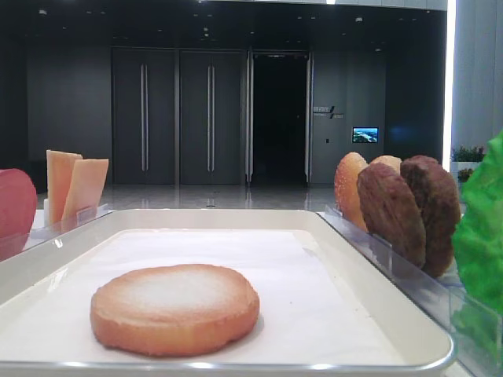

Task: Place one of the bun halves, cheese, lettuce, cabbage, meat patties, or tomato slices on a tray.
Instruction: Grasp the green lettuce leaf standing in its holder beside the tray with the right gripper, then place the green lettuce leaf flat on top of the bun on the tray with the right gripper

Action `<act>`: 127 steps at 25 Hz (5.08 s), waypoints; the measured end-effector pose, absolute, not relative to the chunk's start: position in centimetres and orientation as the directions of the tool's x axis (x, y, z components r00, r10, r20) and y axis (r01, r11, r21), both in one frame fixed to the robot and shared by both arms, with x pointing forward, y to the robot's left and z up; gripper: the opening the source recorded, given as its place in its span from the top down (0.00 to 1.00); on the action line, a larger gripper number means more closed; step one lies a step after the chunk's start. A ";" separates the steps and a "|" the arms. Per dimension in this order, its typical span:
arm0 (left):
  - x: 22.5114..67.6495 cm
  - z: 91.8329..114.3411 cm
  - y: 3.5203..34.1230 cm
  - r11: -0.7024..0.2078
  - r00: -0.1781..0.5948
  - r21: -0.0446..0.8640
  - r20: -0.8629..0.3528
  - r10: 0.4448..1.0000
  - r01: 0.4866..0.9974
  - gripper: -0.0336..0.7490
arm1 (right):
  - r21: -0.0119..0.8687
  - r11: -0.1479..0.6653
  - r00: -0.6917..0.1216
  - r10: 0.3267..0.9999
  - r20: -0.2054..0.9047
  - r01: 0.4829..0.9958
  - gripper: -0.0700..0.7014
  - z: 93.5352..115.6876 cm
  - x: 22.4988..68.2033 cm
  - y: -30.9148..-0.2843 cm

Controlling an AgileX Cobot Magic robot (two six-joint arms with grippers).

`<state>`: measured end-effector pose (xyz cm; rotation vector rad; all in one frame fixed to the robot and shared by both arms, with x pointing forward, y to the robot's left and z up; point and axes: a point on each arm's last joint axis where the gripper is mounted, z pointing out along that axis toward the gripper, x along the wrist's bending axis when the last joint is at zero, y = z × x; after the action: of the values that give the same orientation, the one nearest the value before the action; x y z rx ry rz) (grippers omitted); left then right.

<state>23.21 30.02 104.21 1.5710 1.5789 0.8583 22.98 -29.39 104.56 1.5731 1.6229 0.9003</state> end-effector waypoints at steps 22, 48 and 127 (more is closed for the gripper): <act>23.2 104.2 30.0 0.028 0.021 0.862 -0.045 0.999 0.506 0.61 | 0.855 0.024 -0.024 1.000 -0.013 0.518 0.30 104.6 23.0 -29.4; 23.2 104.2 30.0 0.028 0.021 0.862 -0.045 0.999 0.506 0.67 | 0.206 -0.003 -0.021 0.993 0.115 0.978 0.30 103.2 35.2 -29.1; 23.2 104.2 30.0 0.029 0.019 0.862 -0.045 0.999 0.506 0.96 | 0.244 0.101 -0.189 0.909 0.372 0.965 0.84 107.1 40.0 -16.2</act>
<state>23.21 30.01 104.21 1.5696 1.5804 0.8584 39.97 -16.16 107.08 2.0749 2.4218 0.7184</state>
